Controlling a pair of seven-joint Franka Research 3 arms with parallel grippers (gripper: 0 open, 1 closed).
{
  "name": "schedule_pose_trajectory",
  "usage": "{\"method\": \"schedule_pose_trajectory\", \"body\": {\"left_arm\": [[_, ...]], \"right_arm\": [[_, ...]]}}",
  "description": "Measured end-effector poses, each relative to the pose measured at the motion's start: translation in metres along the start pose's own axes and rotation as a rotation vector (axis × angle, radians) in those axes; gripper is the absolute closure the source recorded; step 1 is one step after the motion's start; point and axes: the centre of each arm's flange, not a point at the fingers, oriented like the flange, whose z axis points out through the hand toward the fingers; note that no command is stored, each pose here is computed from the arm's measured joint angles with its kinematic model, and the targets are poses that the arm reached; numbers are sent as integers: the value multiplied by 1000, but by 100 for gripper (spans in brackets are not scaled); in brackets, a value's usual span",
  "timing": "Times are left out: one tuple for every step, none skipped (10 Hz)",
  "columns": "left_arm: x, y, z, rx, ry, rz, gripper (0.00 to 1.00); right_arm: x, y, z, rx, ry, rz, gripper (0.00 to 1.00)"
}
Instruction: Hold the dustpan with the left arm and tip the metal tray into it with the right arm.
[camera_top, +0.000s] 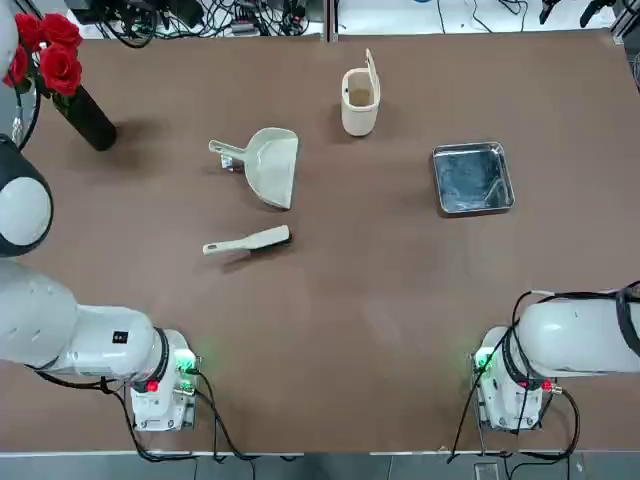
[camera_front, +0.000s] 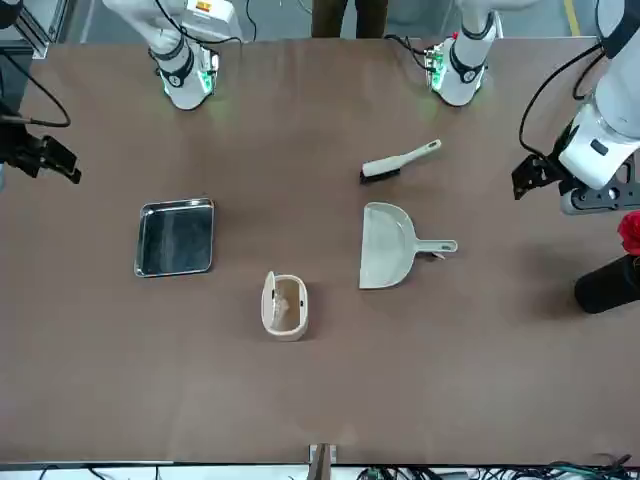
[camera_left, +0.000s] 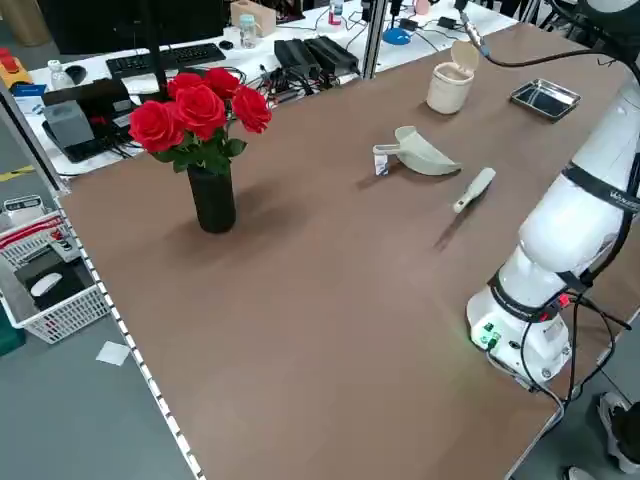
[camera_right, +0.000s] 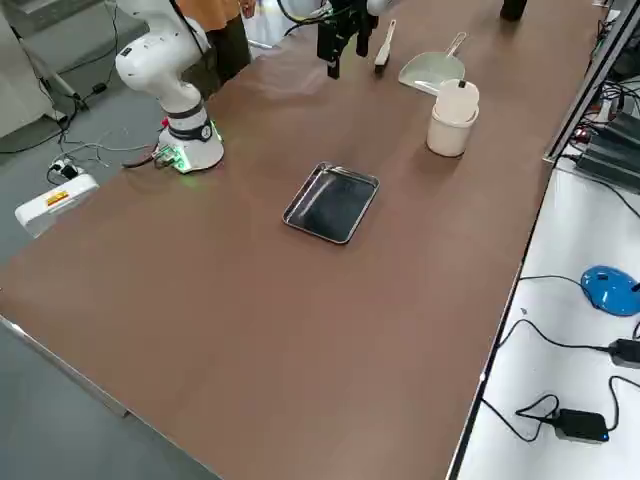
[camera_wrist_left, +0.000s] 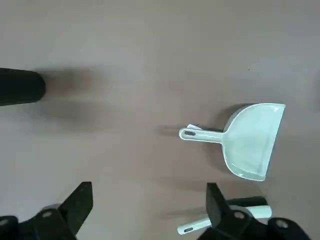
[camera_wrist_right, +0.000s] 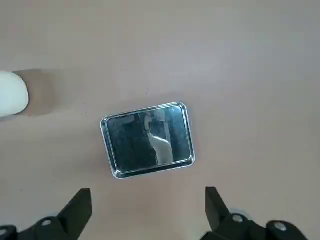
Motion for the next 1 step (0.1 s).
{"method": "schedule_pose_trajectory", "body": {"left_arm": [[0, 0, 0, -6, -3, -1, 0]], "right_arm": [[0, 0, 0, 0, 0, -1, 0]]}}
